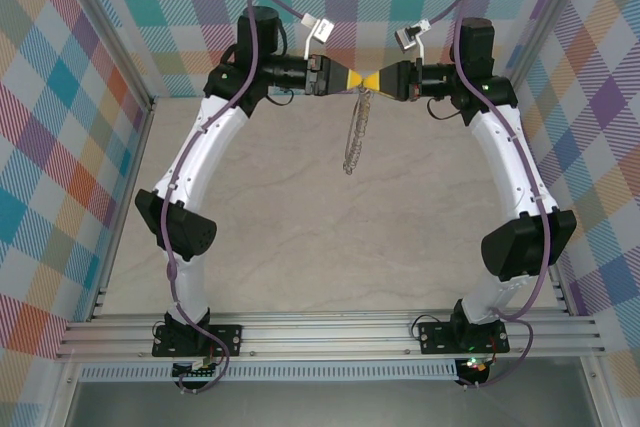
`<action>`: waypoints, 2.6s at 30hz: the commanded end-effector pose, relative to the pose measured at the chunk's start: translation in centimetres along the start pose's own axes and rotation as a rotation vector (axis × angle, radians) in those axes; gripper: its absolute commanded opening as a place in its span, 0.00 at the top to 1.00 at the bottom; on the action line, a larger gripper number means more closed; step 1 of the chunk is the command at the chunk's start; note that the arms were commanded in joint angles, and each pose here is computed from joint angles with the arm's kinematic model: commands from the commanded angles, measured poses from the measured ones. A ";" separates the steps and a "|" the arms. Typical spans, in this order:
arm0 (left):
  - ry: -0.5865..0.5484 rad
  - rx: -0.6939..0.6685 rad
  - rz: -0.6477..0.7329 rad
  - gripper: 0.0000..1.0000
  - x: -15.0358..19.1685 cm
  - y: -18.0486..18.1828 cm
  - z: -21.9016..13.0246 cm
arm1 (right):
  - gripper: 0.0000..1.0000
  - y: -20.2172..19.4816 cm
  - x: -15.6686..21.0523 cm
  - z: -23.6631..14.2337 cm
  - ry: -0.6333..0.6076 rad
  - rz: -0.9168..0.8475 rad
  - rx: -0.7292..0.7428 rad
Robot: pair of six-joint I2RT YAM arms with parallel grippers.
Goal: Put the keys on the keyring
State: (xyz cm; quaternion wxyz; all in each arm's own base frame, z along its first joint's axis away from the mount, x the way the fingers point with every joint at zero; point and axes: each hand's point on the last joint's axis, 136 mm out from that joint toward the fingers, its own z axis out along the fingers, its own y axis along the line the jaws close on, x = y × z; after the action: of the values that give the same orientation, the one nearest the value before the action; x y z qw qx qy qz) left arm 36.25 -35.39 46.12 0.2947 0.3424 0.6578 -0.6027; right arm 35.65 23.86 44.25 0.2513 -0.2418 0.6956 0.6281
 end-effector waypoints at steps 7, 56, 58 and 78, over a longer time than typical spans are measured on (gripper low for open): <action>0.024 0.057 0.016 0.70 0.3 -1.3 0.8 | 1.00 0.6 0.1 0.3 0.013 -0.035 -0.038; -0.165 -0.067 0.068 1.00 -2.7 -1.6 -0.2 | 0.62 -1.3 1.9 -1.0 -0.102 0.024 0.066; -0.169 -0.069 0.066 1.00 -2.7 -1.5 -0.1 | 0.63 -1.4 2.0 -1.0 -0.106 0.026 0.071; -0.241 -0.068 0.061 1.00 -3.8 -2.1 -0.7 | 1.00 -0.4 1.8 -1.6 -0.146 0.015 0.080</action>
State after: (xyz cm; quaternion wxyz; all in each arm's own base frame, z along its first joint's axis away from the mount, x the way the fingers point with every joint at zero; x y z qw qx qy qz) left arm 38.98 -36.10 45.84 0.3556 0.2595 0.6710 -0.5966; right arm 35.38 22.01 41.59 0.2943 -0.1612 0.7141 0.6143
